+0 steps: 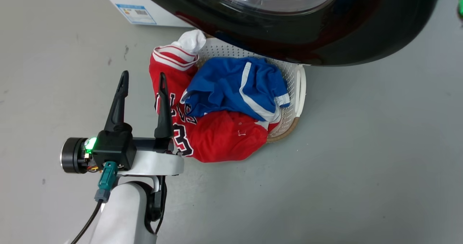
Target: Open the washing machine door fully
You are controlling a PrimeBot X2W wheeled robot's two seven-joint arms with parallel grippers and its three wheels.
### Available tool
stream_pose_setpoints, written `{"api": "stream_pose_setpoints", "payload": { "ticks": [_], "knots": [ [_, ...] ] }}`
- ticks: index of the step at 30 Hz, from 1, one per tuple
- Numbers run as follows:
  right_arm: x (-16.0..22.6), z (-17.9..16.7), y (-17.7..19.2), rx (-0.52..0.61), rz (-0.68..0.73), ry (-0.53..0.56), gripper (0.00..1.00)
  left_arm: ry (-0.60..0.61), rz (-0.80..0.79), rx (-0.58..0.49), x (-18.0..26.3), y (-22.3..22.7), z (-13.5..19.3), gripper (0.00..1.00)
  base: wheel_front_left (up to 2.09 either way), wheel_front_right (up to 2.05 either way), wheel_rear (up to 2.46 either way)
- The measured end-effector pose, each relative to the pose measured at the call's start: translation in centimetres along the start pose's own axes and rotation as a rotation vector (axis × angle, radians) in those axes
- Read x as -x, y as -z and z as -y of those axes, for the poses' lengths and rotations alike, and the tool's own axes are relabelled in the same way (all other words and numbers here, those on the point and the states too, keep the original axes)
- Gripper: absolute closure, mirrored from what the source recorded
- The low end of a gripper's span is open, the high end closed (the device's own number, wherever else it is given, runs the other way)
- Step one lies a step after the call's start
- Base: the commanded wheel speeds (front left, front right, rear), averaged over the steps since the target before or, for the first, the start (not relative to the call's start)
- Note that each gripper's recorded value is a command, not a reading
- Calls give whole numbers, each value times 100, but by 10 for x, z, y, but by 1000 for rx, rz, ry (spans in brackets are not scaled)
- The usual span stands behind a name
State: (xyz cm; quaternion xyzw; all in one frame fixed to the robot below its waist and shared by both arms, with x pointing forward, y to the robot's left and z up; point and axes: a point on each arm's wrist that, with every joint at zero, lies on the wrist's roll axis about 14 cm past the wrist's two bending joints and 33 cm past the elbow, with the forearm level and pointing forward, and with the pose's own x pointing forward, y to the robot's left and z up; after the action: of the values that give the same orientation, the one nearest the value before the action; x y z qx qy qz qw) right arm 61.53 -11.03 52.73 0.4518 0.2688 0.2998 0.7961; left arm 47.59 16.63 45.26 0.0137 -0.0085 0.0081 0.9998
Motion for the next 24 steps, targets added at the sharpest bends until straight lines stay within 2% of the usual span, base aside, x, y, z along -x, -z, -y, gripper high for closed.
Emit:
{"api": "stream_pose_setpoints", "payload": {
  "ticks": [14,24],
  "knots": [
    [32,-23,51,19,-111,-26,100,18,34,3,10,-19,4,0,0,0,0],
    [49,-36,100,-37,-172,-59,100,19,58,-6,25,-34,4,0,0,0,0]
  ]
}}
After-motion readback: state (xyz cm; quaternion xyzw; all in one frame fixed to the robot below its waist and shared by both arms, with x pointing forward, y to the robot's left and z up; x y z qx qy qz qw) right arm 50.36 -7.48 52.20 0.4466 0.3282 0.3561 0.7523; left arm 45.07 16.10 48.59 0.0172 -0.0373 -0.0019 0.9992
